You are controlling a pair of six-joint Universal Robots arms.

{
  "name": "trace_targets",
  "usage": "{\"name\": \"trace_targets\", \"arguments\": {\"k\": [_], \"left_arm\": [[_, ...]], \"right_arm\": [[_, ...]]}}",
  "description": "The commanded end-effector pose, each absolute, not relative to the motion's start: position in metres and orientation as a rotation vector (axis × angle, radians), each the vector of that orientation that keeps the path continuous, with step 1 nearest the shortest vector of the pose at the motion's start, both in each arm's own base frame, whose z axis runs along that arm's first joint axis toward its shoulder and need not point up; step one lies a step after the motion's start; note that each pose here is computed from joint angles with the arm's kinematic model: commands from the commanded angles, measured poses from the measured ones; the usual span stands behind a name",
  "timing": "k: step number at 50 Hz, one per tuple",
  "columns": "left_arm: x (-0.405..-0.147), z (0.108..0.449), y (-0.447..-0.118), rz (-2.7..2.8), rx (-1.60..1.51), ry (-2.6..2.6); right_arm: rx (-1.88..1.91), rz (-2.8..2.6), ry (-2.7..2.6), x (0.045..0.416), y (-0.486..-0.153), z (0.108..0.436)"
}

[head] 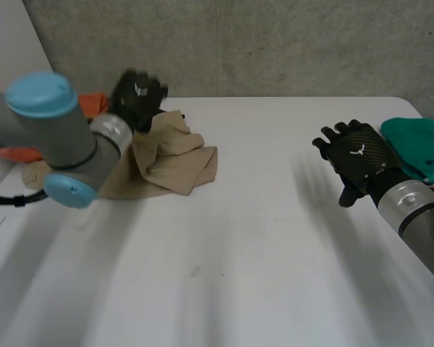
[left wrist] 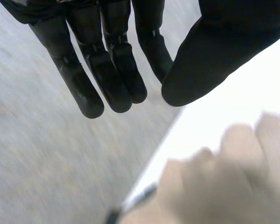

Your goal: Fold the laundry.

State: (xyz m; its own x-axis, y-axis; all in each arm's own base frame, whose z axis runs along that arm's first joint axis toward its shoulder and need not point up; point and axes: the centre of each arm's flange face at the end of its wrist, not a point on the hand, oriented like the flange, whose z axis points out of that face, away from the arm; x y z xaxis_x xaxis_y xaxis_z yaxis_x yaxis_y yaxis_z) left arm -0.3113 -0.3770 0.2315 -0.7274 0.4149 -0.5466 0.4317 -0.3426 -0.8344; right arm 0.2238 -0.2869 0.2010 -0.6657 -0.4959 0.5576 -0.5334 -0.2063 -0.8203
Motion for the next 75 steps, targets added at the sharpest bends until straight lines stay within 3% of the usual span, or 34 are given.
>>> {"name": "trace_targets", "arguments": {"k": [1,7,12,16,21,29,36,52,57,61,70,72,75], "left_arm": [[-0.317,0.351,-0.312,-2.761,0.929,1.657],[-0.335,0.381,-0.269,-2.903,0.993,1.581],[-0.341,0.366,-0.269,-2.863,1.04,1.647],[-0.342,0.32,-0.289,-2.691,1.1,1.827],[-0.311,0.252,-0.342,-2.362,1.115,1.956],[-0.28,0.189,-0.388,-2.063,1.214,1.861],[-0.267,0.155,-0.413,-1.987,1.2,1.901],[-0.271,0.121,-0.437,-1.992,1.205,1.906],[-0.272,0.126,-0.439,-2.031,1.174,1.871],[-0.283,0.158,-0.435,-2.143,1.079,1.774],[-0.315,0.281,-0.371,-2.58,0.831,1.689],[-0.316,0.322,-0.349,-2.701,0.791,1.627],[-0.312,0.356,-0.33,-2.788,0.758,1.548]], "right_arm": [[1.241,2.078,-1.936,0.22,-0.288,0.211],[1.215,2.083,-1.933,0.216,-0.288,0.215],[1.207,2.078,-1.939,0.214,-0.289,0.215],[1.198,2.06,-1.961,0.21,-0.289,0.212],[1.196,2.052,-1.97,0.207,-0.29,0.209],[1.191,2.051,-1.968,0.206,-0.292,0.209],[1.196,2.042,-1.98,0.206,-0.292,0.206],[1.198,2.004,-2.022,0.205,-0.295,0.194],[1.203,1.997,-2.023,0.205,-0.295,0.193],[1.203,2.001,-2.016,0.205,-0.295,0.194],[1.193,2.005,-2.009,0.204,-0.297,0.196],[1.193,2.005,-2.009,0.204,-0.297,0.196],[1.193,2.004,-2.011,0.204,-0.297,0.196]]}}
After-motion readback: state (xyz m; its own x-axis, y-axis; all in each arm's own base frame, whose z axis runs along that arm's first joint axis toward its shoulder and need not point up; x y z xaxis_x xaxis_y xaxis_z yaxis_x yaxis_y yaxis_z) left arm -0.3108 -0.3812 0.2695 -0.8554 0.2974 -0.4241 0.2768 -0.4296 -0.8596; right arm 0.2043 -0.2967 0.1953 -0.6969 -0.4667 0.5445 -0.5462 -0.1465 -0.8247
